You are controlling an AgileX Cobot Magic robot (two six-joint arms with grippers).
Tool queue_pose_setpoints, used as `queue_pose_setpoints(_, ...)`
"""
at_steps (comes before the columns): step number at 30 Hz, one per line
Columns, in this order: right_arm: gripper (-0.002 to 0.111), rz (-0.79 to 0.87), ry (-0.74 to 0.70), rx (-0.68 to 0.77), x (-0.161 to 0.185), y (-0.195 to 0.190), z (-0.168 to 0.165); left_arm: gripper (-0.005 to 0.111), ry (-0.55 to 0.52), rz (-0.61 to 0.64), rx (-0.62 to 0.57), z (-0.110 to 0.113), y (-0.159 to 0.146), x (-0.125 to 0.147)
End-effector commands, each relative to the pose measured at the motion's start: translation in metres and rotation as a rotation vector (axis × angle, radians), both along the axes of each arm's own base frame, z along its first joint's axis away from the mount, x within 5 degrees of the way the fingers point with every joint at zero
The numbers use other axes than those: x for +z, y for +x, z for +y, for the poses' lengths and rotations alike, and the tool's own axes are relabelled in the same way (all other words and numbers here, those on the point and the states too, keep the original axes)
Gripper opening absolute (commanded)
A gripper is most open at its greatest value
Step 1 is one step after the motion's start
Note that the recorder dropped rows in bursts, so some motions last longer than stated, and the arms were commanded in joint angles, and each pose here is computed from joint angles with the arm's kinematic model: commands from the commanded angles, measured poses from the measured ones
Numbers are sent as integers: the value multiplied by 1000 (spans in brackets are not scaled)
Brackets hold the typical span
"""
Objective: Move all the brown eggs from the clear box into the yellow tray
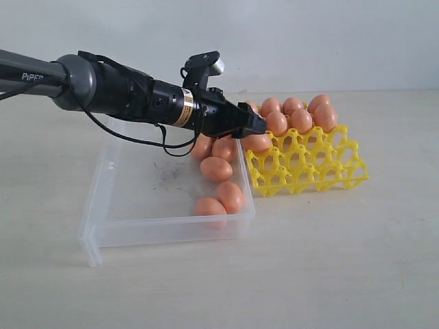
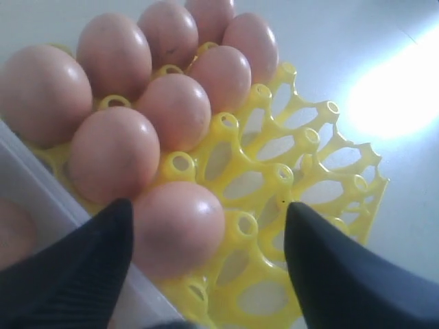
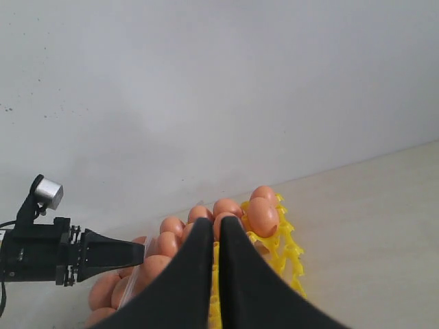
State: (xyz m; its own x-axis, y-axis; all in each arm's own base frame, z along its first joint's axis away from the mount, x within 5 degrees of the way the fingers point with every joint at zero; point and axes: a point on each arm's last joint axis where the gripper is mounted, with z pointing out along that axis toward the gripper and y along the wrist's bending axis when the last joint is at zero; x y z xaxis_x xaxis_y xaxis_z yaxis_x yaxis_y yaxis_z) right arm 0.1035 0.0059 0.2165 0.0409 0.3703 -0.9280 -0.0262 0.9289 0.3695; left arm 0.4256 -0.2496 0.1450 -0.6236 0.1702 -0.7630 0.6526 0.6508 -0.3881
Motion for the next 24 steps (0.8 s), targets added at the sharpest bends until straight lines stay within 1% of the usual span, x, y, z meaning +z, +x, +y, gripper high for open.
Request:
queue_pose_setpoints(1, 0, 5, -6, 0, -1, 0, 0, 61, -11, 7, -24, -2, -3, 0)
queue_pose_setpoints(2, 0, 5, -6, 0, -1, 0, 0, 61, -4, 3, -46, -3, -4, 0)
queue_pose_setpoints(4, 0, 5, -6, 0, -1, 0, 0, 59, 43, -20, -95, -3, -8, 5)
queue_pose_setpoints(7, 0, 5, -6, 0, -1, 0, 0, 48, 27, 25, -61, -2, -12, 10)
queue_pose_setpoints(9, 0, 5, -6, 0, -1, 0, 0, 36, 37, 14, -41, -1, -11, 11)
queue_pose_setpoints(11, 0, 5, -6, 0, -1, 0, 0, 19, 55, -2, -5, 1, -7, 11)
queue_pose_setpoints(13, 0, 5, -6, 0, -1, 0, 0, 5, 59, -6, 4, 2, -7, 10)
queue_pose_setpoints(18, 0, 5, -6, 0, -1, 0, 0, 4, 80, -11, 0, -4, -9, 3)
queue_pose_setpoints(20, 0, 5, -6, 0, -1, 0, 0, 4, 102, -25, 6, -9, -10, -1)
queue_pose_setpoints(24, 0, 5, -6, 0, -1, 0, 0, 4, 133, -58, -21, -19, -16, -4)
